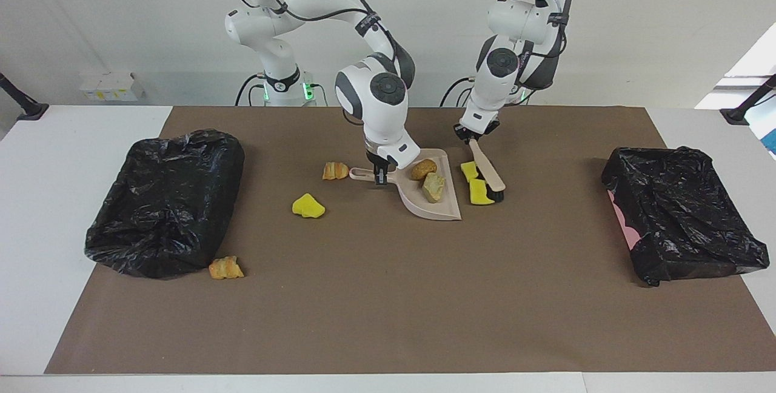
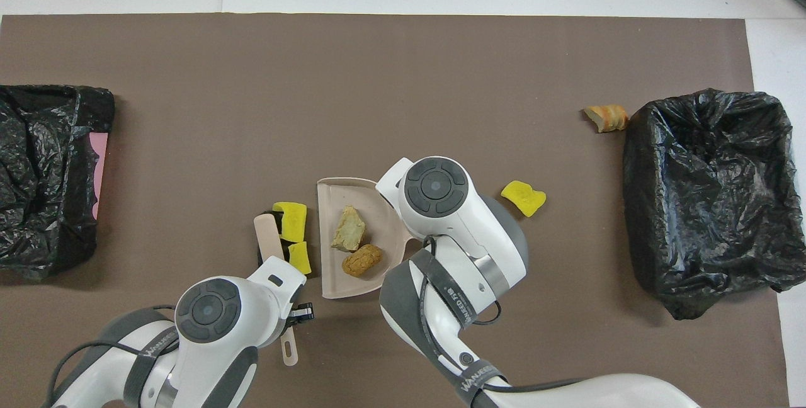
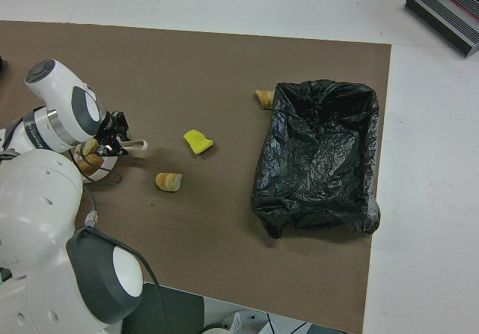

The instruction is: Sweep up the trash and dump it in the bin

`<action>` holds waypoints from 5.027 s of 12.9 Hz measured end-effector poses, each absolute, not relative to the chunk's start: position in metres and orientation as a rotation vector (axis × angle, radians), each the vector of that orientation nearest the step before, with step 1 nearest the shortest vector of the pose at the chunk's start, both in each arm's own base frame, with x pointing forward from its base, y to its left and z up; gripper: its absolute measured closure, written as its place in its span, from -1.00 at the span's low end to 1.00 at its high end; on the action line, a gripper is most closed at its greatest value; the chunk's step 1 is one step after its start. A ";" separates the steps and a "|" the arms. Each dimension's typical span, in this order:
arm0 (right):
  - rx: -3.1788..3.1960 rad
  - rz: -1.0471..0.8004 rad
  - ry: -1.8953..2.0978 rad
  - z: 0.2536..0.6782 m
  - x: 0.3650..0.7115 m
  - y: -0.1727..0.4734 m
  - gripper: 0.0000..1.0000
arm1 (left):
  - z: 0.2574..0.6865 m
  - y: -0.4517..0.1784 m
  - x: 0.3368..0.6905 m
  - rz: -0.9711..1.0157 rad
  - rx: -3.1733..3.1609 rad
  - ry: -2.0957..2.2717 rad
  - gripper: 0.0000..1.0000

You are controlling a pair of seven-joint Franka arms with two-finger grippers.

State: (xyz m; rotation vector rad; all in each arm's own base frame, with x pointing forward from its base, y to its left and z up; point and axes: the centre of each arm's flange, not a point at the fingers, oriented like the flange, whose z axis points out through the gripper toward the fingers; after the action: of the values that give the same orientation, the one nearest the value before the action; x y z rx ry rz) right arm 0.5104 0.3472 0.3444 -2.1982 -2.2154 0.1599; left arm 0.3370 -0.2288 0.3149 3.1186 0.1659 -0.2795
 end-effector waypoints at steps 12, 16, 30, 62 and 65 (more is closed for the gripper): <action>-2.206 0.170 -2.205 0.342 0.510 0.344 0.37 | 0.351 -0.296 0.355 -0.464 3.048 -0.011 0.49; -2.246 0.179 -2.160 0.345 0.521 0.322 0.37 | 0.373 -0.262 0.376 -0.536 3.096 0.032 0.49; -2.300 0.100 -2.101 0.433 0.603 0.077 0.37 | 0.376 -0.333 0.248 -0.432 3.192 -0.031 0.49; -2.512 1.145 -2.303 0.565 0.537 -0.213 0.37 | 0.502 -0.224 0.450 -0.010 3.092 -0.204 -1.00; -2.541 1.132 -2.315 0.582 0.530 -0.211 0.37 | 0.561 -0.192 0.498 0.037 3.100 -0.261 -1.00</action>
State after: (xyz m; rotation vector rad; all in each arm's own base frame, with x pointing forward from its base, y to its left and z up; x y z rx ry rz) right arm 0.5302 -0.2110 0.5817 -2.5410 -2.3147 1.1318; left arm 0.4978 -0.1919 0.5610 3.1000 -0.2612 0.0367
